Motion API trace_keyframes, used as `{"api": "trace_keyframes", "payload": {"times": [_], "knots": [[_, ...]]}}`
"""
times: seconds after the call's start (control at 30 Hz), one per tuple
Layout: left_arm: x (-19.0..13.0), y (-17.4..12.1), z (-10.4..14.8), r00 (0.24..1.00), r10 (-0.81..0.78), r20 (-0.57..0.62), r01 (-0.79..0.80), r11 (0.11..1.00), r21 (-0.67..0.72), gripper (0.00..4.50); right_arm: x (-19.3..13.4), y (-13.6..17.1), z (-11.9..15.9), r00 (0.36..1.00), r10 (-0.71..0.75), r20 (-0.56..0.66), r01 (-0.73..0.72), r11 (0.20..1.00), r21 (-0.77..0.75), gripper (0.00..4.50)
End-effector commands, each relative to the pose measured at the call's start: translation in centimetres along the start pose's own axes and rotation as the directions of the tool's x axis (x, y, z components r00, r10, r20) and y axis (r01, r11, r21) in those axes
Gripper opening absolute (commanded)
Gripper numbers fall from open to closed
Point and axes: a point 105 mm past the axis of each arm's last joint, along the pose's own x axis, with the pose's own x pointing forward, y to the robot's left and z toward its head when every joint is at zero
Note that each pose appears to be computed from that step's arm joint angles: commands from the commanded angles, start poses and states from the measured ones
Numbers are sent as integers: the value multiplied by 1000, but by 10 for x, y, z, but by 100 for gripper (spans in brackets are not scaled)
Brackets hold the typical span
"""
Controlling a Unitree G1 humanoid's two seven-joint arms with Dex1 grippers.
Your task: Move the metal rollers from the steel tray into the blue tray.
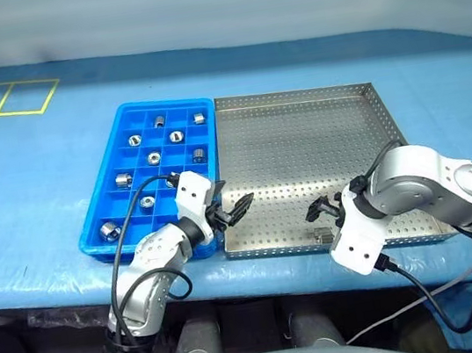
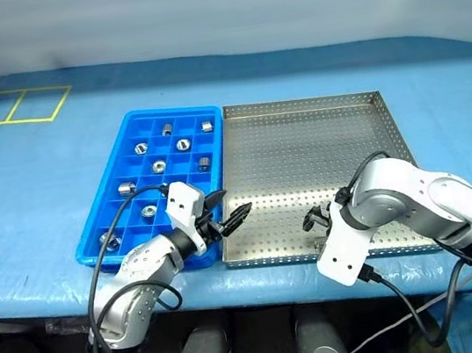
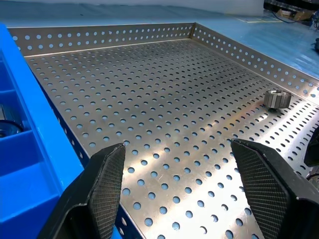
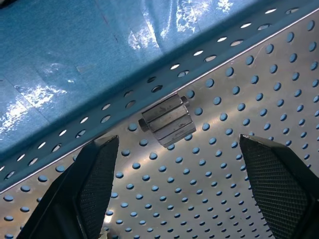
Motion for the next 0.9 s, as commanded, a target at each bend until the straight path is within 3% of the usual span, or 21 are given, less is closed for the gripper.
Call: {"api": "trace_keyframes", "payload": {"times": [0.03,0.07,0.17,0.3,0.5,0.63,0.77,0.9], "knots": [[-3,-1,8,999,6,33,-7,1000,18,370,2,3,4,1000,11,29,-11,1000,2,407],[-3,-1,8,999,8,34,-8,1000,17,370,4,4,3,999,12,30,-13,1000,8,407],[-3,0,8,999,11,32,-12,1000,21,370,10,8,1,999,31,40,-32,999,30,347],[-4,1,9,999,15,31,-15,1000,25,370,11,5,5,998,14,61,-16,999,34,216],[-5,3,8,999,21,28,-21,999,25,370,10,-2,4,998,-12,58,11,999,31,216],[-5,3,7,999,22,25,-23,999,25,370,10,-2,2,998,-12,54,9,999,48,151],[-6,4,7,999,25,23,-26,999,26,370,8,-11,0,997,-69,45,65,995,71,151],[-10,9,11,999,37,31,-38,999,38,370,-1,-33,-19,978,-205,-28,206,959,196,151]]}}
